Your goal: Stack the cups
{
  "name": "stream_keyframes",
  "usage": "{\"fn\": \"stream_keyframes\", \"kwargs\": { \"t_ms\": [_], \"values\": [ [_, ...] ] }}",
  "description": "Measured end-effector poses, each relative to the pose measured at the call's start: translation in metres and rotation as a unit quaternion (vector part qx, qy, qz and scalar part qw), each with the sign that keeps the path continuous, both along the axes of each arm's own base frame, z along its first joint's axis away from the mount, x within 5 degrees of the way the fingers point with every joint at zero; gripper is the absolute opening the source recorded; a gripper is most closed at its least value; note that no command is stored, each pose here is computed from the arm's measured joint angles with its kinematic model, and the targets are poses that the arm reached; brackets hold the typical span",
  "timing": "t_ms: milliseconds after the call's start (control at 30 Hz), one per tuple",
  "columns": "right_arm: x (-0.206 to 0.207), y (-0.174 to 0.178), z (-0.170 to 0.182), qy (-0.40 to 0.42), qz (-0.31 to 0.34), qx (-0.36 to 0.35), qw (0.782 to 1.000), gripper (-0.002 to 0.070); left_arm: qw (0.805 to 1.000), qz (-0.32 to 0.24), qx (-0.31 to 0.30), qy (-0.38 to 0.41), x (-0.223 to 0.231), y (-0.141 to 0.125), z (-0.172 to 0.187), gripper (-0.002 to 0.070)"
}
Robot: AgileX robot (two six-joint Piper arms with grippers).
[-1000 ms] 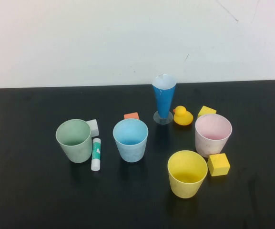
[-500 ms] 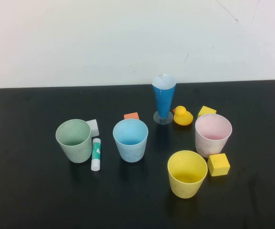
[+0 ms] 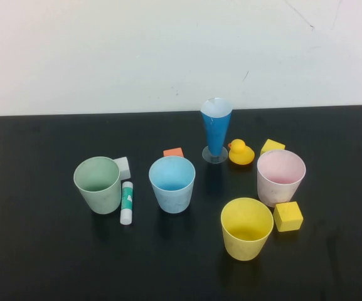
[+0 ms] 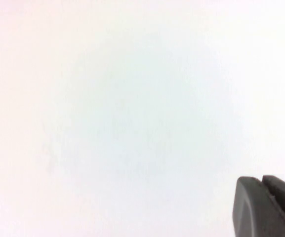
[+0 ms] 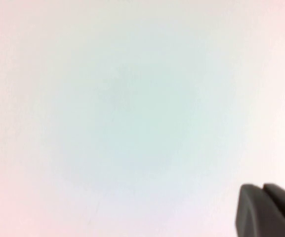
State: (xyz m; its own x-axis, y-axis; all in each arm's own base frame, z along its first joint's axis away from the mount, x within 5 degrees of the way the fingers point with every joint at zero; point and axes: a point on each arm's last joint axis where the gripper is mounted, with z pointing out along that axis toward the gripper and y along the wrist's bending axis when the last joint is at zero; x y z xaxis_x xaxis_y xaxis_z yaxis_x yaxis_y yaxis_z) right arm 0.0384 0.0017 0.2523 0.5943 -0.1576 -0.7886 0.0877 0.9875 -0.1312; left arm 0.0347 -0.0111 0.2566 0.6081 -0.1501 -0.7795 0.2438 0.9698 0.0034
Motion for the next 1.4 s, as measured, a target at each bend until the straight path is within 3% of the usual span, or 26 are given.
{"fn": "stream_keyframes", "kwargs": {
  "t_ms": [233,367,533,633,733,867,967,1133,1267,1400],
  "values": [
    [0.0,-0.003,0.0,0.001,-0.037,-0.018,0.999,-0.0003,0.999,-0.003,-0.005,-0.037,-0.005,0.0,0.005,-0.0002],
    [0.004,-0.004,0.001,0.067,-0.037,-0.018,0.997,-0.0003,0.999,-0.004,-0.025,-0.031,-0.004,0.002,0.005,-0.0002],
    [-0.002,-0.002,0.033,0.205,-0.039,-0.048,0.977,-0.0003,0.99,-0.016,-0.08,0.116,0.004,0.007,0.015,-0.0002],
    [0.001,-0.002,0.045,0.292,-0.036,-0.065,0.953,-0.0003,0.982,-0.022,-0.072,0.171,0.003,0.005,0.028,-0.0002],
    [0.015,-0.002,0.044,0.394,-0.03,-0.086,0.914,-0.0003,0.962,-0.019,-0.031,0.272,0.013,0.0,0.045,-0.0002],
    [0.036,-0.002,0.03,0.492,-0.022,-0.12,0.862,-0.0003,0.907,-0.012,0.029,0.42,0.04,-0.007,0.048,-0.0002],
    [0.051,-0.002,0.022,0.533,-0.015,-0.124,0.837,-0.0003,0.855,-0.017,0.048,0.515,0.065,-0.014,0.048,-0.0002],
    [0.069,-0.002,0.011,0.576,-0.006,-0.121,0.809,-0.0003,0.811,-0.032,0.046,0.582,0.113,-0.026,0.055,0.0013],
    [0.075,0.0,0.008,0.587,0.007,-0.103,0.803,-0.0003,0.789,-0.031,0.062,0.61,0.148,-0.033,0.057,0.0155],
    [0.075,0.0,0.009,0.581,0.011,-0.098,0.808,-0.0003,0.766,-0.031,0.071,0.638,0.187,-0.041,0.055,0.0403]
  ]
}}
